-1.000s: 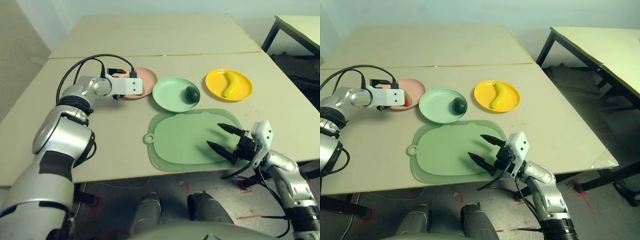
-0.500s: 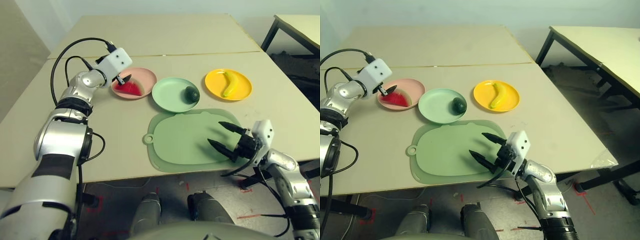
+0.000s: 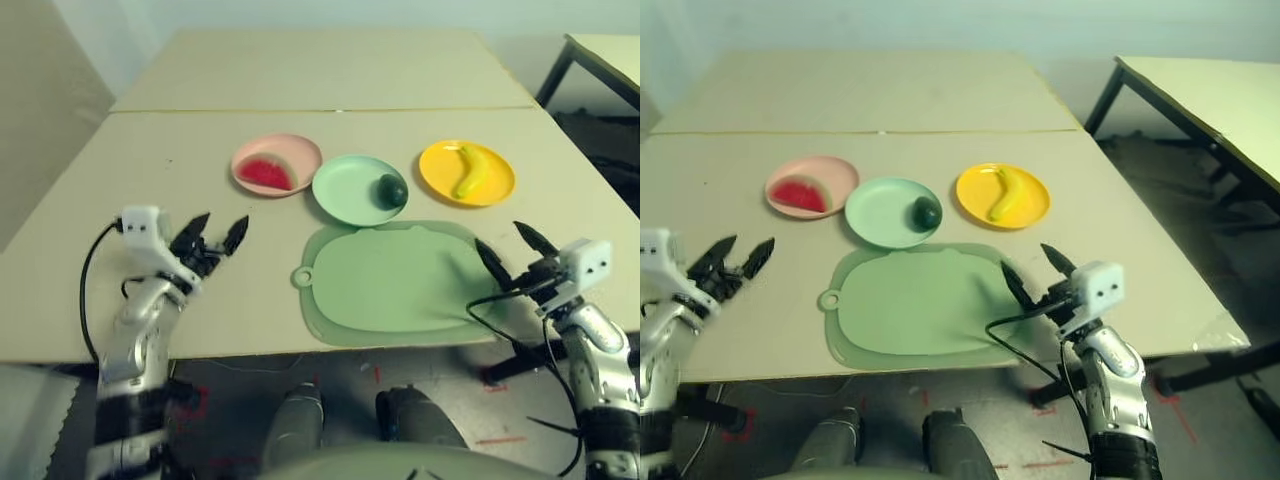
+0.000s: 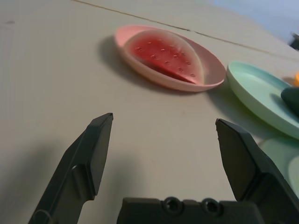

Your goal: Place the fruits into color-matched plates.

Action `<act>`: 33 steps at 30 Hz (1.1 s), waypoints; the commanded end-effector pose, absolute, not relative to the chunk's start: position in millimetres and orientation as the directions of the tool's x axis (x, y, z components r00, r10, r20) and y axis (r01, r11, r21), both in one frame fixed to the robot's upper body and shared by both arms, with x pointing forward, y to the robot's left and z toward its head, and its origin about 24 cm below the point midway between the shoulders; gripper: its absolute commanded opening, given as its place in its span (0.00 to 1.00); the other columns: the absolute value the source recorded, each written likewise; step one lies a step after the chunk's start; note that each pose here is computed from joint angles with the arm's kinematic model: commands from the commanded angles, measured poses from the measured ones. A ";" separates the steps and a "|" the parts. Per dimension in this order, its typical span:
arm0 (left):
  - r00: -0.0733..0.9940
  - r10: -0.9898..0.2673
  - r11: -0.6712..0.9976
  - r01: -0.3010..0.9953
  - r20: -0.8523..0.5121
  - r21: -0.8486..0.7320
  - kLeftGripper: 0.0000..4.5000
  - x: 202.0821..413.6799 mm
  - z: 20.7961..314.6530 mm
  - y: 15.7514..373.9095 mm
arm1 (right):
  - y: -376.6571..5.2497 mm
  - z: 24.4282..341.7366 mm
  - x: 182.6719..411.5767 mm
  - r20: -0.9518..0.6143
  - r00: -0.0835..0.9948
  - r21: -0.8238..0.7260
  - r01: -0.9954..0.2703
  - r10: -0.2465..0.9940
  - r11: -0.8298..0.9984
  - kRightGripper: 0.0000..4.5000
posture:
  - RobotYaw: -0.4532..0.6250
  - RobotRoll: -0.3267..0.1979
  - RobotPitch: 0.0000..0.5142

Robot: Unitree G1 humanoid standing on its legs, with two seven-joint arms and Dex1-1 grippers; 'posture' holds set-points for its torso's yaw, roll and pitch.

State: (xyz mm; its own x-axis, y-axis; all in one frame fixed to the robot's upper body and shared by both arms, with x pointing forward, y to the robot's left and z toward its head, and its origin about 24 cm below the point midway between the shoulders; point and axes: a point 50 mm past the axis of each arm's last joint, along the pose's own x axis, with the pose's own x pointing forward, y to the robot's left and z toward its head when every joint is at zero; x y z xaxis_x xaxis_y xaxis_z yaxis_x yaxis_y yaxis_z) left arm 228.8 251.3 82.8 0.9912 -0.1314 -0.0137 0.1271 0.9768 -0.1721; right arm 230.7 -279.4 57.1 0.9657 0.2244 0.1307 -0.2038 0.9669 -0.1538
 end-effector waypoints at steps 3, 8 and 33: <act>0.987 -0.145 0.982 0.135 -0.067 -0.131 0.99 221.6 70.0 236.3 | -291.2 51.5 214.0 0.100 0.974 -0.156 -0.189 0.206 0.970 1.00 | 0.50 0.62 0.25; 0.985 -0.150 0.985 0.140 -0.089 -0.105 0.99 220.6 65.2 233.4 | -298.0 52.7 206.7 0.112 0.985 -0.139 -0.118 0.134 0.983 1.00 | 0.50 0.62 0.24; 0.989 -0.123 0.992 0.124 -0.077 0.013 0.99 223.1 74.5 242.9 | -285.7 58.7 223.0 0.178 0.978 -0.073 -0.101 0.113 0.992 1.00 | 0.55 0.62 0.26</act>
